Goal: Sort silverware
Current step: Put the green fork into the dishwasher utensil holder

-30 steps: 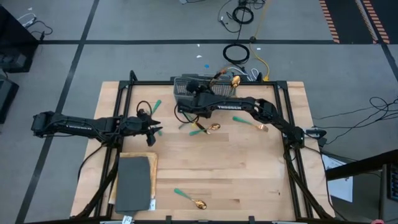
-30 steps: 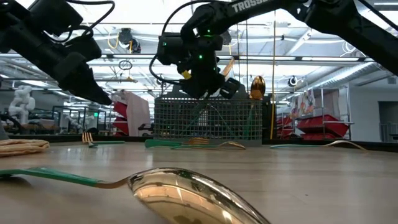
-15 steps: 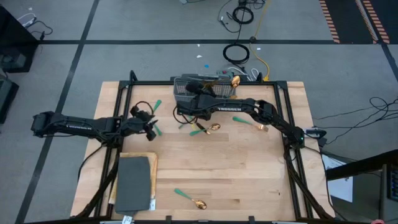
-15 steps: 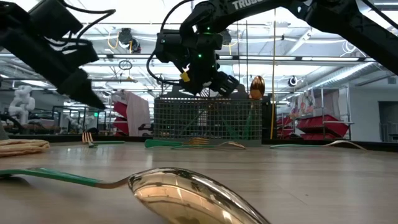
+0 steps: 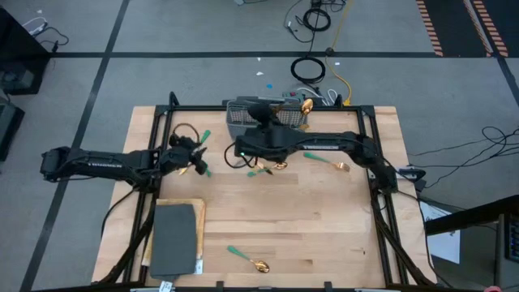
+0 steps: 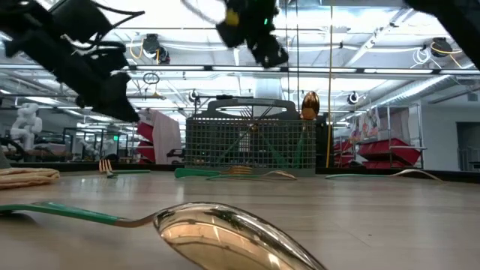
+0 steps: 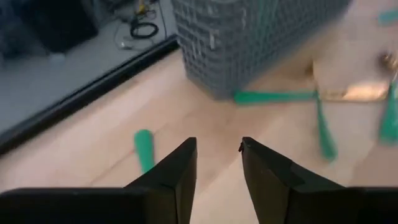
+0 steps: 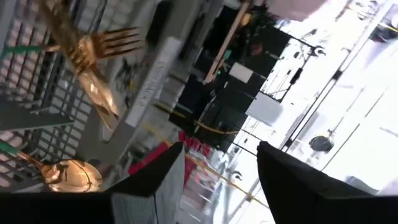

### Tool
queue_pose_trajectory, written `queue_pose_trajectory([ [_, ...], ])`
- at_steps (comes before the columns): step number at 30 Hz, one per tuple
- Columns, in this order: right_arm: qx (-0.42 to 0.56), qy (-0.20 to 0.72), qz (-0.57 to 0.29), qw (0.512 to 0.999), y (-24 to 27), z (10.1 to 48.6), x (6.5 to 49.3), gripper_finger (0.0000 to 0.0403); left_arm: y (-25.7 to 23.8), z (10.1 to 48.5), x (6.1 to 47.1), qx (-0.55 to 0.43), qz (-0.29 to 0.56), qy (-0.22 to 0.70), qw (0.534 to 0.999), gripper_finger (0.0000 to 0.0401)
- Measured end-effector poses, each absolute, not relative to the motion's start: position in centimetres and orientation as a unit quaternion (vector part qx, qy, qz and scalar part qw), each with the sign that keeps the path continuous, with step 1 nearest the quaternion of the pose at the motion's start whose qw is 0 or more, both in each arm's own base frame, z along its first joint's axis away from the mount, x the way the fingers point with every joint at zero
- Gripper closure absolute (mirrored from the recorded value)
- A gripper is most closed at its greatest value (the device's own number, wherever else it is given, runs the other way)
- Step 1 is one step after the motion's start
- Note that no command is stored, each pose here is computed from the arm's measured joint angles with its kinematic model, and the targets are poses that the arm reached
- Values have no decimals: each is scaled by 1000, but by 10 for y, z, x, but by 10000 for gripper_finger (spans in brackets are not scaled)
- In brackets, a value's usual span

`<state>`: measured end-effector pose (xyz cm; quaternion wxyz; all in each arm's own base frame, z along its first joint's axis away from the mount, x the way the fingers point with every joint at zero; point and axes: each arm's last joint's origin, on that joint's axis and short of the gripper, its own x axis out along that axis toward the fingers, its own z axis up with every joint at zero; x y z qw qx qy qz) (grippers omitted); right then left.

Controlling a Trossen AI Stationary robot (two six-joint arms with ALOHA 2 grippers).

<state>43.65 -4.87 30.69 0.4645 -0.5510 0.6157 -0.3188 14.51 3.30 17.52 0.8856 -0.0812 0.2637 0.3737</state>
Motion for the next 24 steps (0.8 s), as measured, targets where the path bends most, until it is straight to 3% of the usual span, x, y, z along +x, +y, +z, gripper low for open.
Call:
queue_pose_trajectory([
  [8,-529,552,-358,536,-16,360,405,217,38,212,175,-164,279,370,871,269],
  [12,-510,533,-365,567,-6,377,387,217,40,261,197,-53,191,421,885,269],
  [15,-473,522,-351,617,-1,388,373,218,39,288,201,108,76,511,850,269],
  [17,-447,516,-346,644,1,392,367,218,41,299,204,152,40,539,827,269],
  [20,-428,522,-340,655,4,392,360,218,49,300,210,175,9,558,811,269],
  [24,-412,537,-327,659,7,389,352,218,57,273,212,173,-81,608,771,269],
])
